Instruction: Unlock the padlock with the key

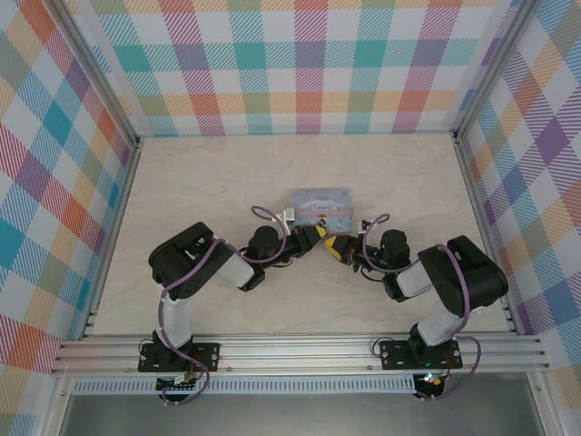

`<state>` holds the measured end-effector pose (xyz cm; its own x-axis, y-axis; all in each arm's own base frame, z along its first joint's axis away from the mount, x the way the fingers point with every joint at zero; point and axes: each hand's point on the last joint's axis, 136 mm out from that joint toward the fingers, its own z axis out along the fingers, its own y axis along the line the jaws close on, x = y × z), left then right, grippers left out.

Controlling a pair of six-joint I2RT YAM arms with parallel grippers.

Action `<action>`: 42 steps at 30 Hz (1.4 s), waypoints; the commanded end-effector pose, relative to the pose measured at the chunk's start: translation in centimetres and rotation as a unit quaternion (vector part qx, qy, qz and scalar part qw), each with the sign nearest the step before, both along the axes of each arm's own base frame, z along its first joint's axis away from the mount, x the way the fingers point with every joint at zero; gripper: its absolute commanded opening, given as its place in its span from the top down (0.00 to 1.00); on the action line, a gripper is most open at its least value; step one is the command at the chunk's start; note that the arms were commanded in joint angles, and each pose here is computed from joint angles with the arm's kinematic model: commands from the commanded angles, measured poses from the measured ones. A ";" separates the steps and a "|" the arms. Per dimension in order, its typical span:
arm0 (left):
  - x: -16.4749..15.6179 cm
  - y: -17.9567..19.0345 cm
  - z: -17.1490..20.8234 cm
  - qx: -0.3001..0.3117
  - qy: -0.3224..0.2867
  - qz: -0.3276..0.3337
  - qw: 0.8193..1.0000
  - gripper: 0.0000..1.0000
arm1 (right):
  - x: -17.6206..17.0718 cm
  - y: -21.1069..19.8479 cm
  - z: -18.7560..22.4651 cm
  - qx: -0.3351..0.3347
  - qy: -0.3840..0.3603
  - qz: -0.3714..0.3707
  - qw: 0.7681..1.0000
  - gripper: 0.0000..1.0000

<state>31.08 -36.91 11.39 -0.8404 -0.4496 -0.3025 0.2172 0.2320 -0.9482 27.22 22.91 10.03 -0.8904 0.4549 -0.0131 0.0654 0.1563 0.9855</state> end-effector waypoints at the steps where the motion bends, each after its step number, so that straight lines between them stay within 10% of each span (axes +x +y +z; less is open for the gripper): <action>1: -1.0 -1.1 1.9 -0.023 -0.029 -0.025 0.999 1.00 | -0.1 0.0 0.3 0.004 -0.010 -0.005 1.000 0.96; 42: -0.8 -1.2 1.2 -0.019 -0.021 -0.023 0.999 1.00 | -0.5 0.0 1.7 0.001 -0.027 0.005 1.000 0.96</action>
<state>30.71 -37.20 11.78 -0.8475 -0.4338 -0.3060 0.2341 0.2120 -0.9488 26.88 22.72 10.90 -0.8859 0.4633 -0.0210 0.0581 0.1560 0.9860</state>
